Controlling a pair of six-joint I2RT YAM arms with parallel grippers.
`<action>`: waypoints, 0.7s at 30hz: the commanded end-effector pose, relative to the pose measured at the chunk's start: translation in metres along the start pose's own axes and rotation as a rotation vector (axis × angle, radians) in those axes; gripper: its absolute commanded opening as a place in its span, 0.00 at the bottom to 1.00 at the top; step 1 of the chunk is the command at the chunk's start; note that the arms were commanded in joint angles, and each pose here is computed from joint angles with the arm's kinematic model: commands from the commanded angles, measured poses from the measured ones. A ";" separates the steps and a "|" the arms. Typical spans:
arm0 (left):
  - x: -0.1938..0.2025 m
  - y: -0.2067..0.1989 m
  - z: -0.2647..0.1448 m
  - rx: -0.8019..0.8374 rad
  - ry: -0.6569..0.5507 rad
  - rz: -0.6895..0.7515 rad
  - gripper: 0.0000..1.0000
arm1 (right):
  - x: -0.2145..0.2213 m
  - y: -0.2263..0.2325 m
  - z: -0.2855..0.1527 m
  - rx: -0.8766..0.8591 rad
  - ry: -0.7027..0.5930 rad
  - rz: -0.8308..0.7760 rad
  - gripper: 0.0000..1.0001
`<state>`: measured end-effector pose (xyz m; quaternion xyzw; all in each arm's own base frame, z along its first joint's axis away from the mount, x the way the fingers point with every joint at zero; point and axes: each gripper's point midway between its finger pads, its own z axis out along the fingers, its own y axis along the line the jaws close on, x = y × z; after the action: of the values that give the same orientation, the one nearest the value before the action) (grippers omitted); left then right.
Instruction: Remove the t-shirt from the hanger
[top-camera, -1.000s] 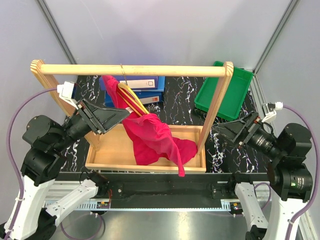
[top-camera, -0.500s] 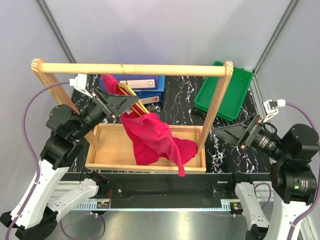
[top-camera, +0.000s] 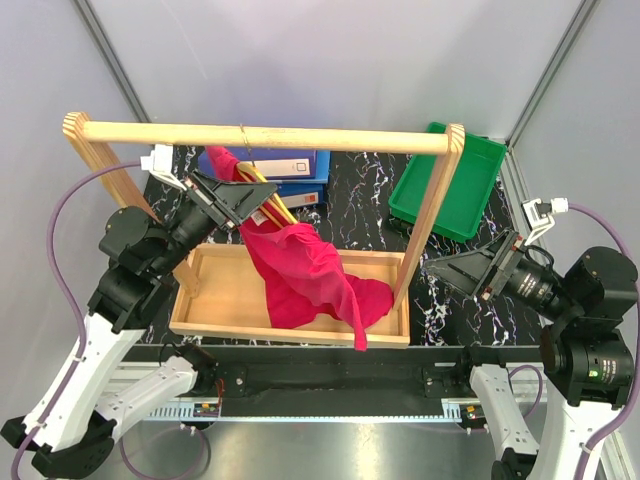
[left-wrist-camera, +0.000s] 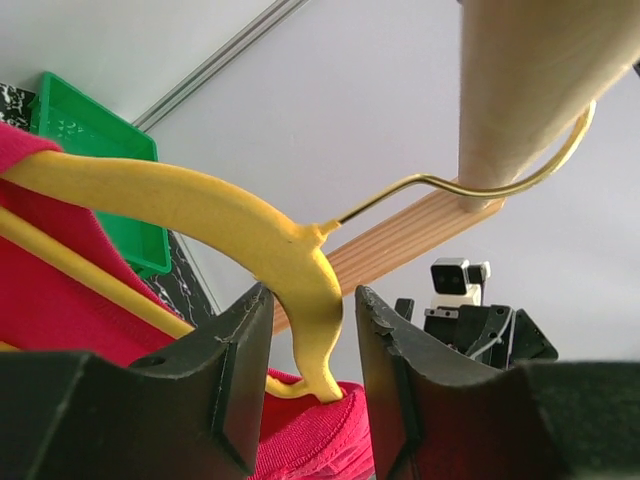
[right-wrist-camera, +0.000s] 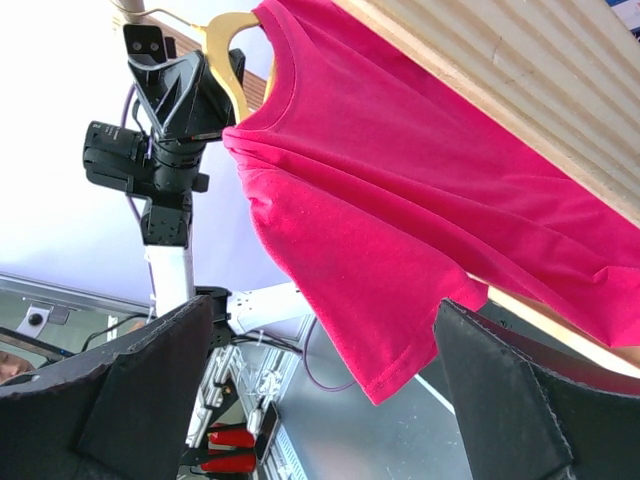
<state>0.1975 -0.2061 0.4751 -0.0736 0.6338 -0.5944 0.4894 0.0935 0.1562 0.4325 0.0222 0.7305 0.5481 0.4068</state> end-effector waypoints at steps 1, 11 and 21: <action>-0.015 -0.012 0.003 0.048 -0.091 -0.034 0.40 | -0.002 0.012 -0.001 -0.046 0.011 -0.064 1.00; -0.013 -0.009 0.008 0.024 -0.118 -0.086 0.49 | 0.001 0.012 -0.002 -0.056 0.025 -0.066 1.00; -0.023 -0.032 0.007 0.065 -0.143 -0.074 0.16 | 0.013 0.007 -0.005 -0.055 0.055 -0.071 1.00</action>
<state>0.2058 -0.2135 0.4736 -0.1341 0.6227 -0.6060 0.4765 0.0871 0.1589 0.4311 -0.0013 0.7297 0.5513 0.4045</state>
